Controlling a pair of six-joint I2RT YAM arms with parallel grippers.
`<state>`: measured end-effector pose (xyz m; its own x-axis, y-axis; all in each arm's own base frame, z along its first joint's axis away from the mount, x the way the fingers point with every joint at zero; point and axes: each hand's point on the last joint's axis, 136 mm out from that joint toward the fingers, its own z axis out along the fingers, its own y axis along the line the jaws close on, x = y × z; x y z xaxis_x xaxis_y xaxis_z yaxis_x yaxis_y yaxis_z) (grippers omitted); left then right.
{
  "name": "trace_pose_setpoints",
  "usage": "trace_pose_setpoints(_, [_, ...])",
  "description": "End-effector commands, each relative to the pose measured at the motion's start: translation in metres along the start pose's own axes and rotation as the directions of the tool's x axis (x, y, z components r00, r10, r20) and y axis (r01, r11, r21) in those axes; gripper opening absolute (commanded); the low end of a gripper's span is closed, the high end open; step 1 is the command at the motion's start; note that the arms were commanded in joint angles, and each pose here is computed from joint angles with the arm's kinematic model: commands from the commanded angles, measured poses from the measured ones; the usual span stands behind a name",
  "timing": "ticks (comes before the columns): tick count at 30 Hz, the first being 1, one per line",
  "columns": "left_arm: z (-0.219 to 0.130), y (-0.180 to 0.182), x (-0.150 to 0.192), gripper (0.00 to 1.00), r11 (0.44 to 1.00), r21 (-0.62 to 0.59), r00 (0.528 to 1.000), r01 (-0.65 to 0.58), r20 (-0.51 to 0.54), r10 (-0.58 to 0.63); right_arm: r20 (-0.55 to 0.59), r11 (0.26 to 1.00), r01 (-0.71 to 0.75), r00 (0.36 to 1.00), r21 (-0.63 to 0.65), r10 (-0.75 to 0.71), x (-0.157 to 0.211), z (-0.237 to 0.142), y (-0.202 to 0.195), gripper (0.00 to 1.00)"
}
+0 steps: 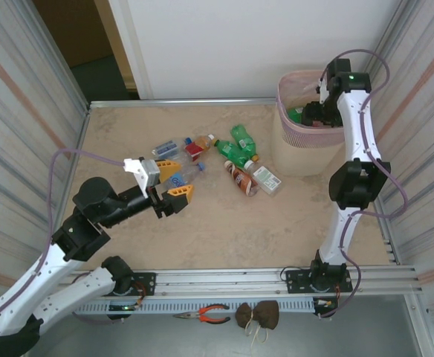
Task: Put the plastic bottles in the bin
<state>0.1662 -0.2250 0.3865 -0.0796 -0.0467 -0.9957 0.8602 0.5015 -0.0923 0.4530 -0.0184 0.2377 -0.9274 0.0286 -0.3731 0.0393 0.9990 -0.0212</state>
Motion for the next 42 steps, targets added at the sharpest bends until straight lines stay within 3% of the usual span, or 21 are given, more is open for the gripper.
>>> trace_pose_setpoints(1, [-0.001,0.007,-0.007,0.72,0.999,-0.044,1.0,-0.012,-0.004,0.012,0.083,1.0,0.009,0.996,-0.018,-0.007,-0.003,-0.041,0.007,0.8])
trace_pose_setpoints(14, [0.027,0.037,0.019,0.71,0.989,-0.123,0.979,0.081,-0.178,-0.103,0.29,0.999,0.023,0.957,-0.026,-0.015,-0.015,-0.116,0.018,0.79])
trace_pose_setpoints(25, [0.033,0.084,0.045,0.68,0.949,-0.22,0.915,0.225,-0.288,-0.284,0.428,0.997,0.032,0.904,-0.065,-0.001,-0.006,-0.166,0.032,0.77])
trace_pose_setpoints(36, [0.025,0.147,0.097,0.67,0.904,-0.375,0.828,0.204,-0.426,-0.364,0.55,0.984,0.049,0.833,-0.169,0.053,0.031,-0.186,0.054,0.75])
trace_pose_setpoints(42, [0.018,0.174,0.118,0.68,0.891,-0.427,0.794,0.154,-0.484,-0.369,0.64,0.956,0.159,0.768,-0.247,0.037,0.059,-0.207,0.086,0.75])
